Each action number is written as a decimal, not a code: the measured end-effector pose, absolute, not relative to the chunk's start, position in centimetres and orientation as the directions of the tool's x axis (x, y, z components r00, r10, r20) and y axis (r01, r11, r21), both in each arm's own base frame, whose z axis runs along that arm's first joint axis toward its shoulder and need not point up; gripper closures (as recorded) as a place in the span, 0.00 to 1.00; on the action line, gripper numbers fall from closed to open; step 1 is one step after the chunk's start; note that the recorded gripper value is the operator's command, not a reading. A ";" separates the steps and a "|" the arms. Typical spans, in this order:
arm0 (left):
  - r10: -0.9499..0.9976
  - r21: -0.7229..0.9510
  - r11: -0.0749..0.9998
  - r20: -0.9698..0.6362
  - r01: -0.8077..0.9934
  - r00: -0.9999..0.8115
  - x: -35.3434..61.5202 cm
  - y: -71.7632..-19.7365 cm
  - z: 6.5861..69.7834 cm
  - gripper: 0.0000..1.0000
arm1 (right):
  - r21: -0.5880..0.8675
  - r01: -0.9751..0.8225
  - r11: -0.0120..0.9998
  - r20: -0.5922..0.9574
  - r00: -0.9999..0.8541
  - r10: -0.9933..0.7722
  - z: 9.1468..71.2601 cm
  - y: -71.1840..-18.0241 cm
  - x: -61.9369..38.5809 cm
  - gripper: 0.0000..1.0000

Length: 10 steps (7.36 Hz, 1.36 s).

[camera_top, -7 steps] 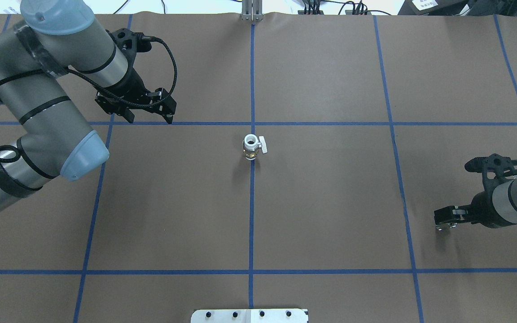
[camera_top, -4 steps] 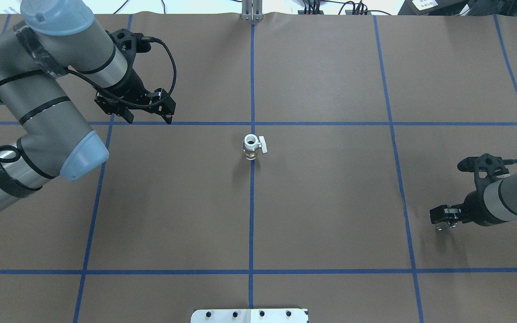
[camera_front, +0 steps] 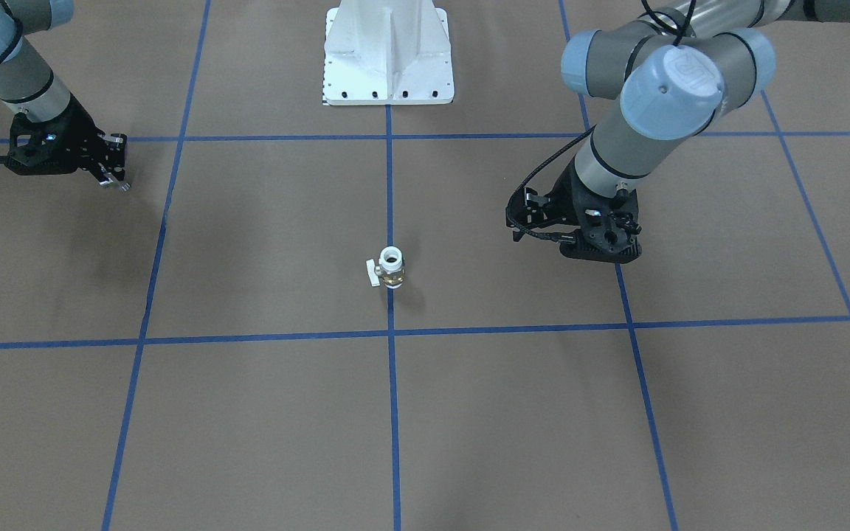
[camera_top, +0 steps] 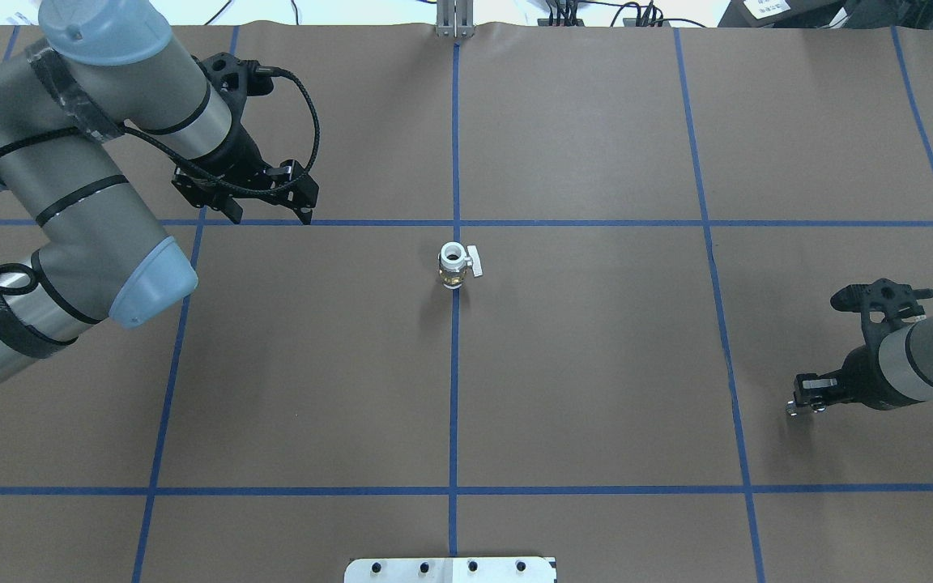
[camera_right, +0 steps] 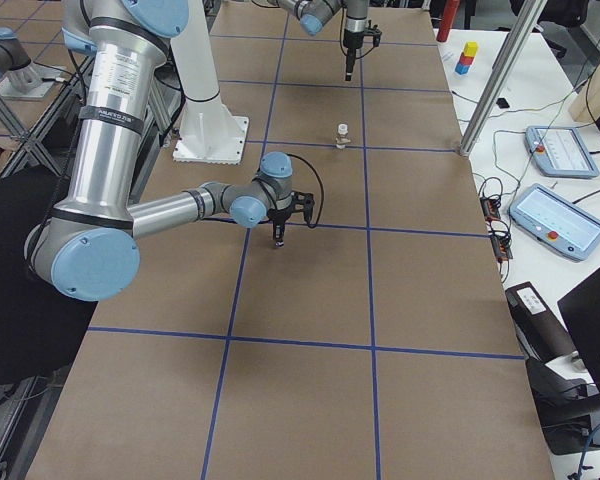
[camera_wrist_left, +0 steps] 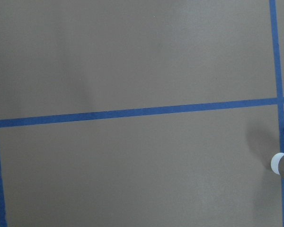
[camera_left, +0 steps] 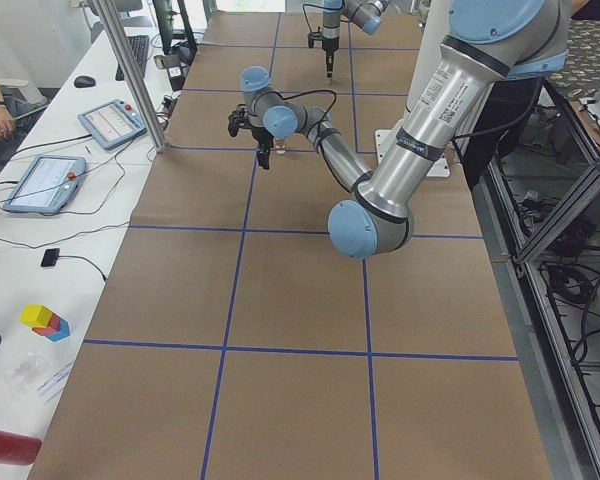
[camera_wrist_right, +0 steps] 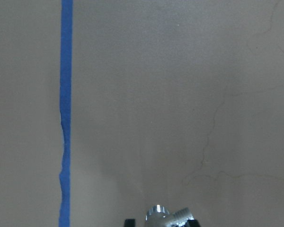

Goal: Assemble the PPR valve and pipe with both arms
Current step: 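Carry the chrome fitting with the right gripper above the valve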

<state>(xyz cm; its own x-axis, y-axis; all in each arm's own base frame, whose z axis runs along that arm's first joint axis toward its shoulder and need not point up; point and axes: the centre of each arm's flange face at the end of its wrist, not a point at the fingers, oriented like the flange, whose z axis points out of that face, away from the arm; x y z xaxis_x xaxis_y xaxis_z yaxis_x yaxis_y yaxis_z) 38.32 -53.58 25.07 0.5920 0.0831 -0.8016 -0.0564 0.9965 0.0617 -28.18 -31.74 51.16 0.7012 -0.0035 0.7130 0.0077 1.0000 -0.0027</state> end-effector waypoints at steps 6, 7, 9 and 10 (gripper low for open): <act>0.151 0.115 0.988 -0.787 -0.098 0.598 36.9 -53.8 27.3 0.01 | -0.072 -0.055 0.996 0.779 0.621 0.091 34.6 -41.6 -30.1 1.00; 0.170 0.129 0.985 -0.777 -0.112 0.606 36.0 -54.0 28.9 0.01 | -0.087 -0.064 0.994 0.767 0.632 0.108 28.0 -44.4 -32.5 1.00; 0.218 0.162 0.976 -0.752 -0.146 0.622 33.6 -54.6 32.2 0.01 | -0.093 -0.083 0.992 0.756 0.643 0.124 18.2 -48.2 -37.2 1.00; 0.242 0.177 0.970 -0.743 -0.166 0.624 32.1 -55.0 33.9 0.01 | -0.098 -0.090 0.991 0.755 0.642 0.133 14.7 -49.6 -39.6 1.00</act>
<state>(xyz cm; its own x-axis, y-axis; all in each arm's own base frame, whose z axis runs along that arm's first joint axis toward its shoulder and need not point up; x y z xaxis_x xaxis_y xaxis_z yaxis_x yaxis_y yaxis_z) 32.09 -54.95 33.87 0.6237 0.2419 -0.7433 -0.1658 0.9702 0.1767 -39.56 -49.62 14.70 0.6422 0.1330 0.7550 -0.0904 0.9911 -0.0977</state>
